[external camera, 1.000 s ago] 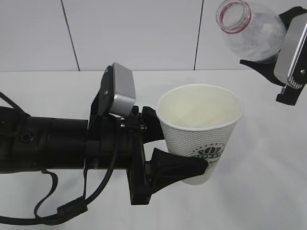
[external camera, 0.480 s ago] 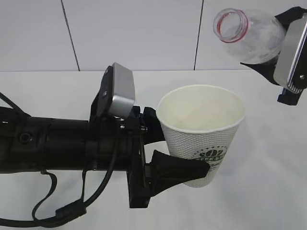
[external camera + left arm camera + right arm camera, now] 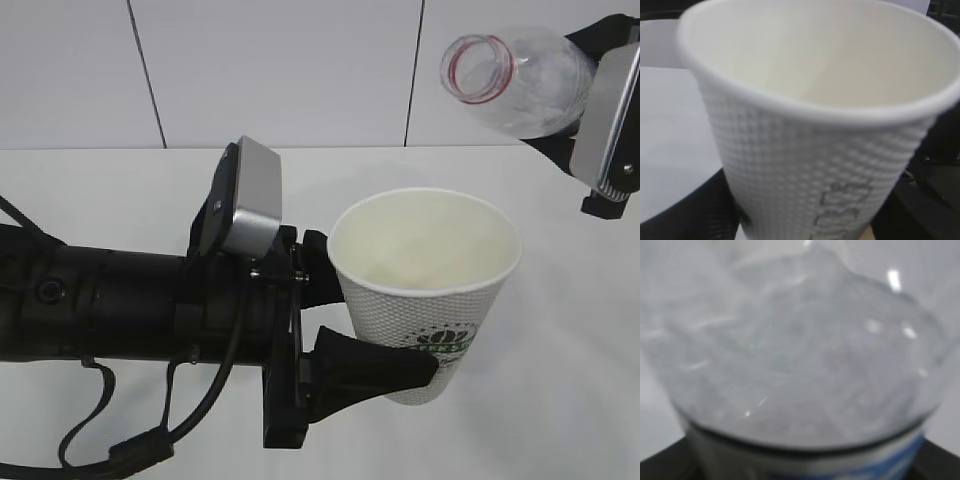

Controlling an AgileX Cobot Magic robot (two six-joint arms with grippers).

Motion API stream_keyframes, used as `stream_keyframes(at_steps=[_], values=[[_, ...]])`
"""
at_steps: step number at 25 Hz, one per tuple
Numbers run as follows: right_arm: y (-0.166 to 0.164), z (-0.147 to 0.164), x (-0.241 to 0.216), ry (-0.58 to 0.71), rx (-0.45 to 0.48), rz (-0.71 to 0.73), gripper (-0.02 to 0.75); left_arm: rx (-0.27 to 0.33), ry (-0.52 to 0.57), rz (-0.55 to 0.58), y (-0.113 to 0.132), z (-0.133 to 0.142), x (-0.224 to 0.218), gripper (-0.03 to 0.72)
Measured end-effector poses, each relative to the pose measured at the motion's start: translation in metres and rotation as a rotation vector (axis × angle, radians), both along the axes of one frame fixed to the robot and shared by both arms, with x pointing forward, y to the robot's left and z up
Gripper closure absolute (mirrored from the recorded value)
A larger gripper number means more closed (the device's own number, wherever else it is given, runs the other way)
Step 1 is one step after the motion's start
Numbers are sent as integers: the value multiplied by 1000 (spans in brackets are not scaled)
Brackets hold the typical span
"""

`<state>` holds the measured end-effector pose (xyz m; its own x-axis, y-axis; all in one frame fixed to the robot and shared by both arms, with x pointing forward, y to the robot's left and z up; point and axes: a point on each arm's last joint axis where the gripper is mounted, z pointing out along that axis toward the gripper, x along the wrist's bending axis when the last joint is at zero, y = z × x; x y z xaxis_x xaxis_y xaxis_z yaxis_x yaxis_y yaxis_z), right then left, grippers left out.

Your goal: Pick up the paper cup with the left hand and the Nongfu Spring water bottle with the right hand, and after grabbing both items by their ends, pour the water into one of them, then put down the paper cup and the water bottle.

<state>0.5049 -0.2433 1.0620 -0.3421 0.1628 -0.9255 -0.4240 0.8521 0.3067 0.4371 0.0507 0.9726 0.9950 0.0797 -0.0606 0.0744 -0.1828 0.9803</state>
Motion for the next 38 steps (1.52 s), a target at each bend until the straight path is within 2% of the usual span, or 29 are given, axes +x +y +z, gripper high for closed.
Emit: stream_keyframes(at_steps=[19,38], values=[[0,1,0,-48,-66,13,252,-4,-1,-6,0,0,-1,164],[0,3,1,-94,-93,21,253,-4,-1,-6,0,0,-1,166]])
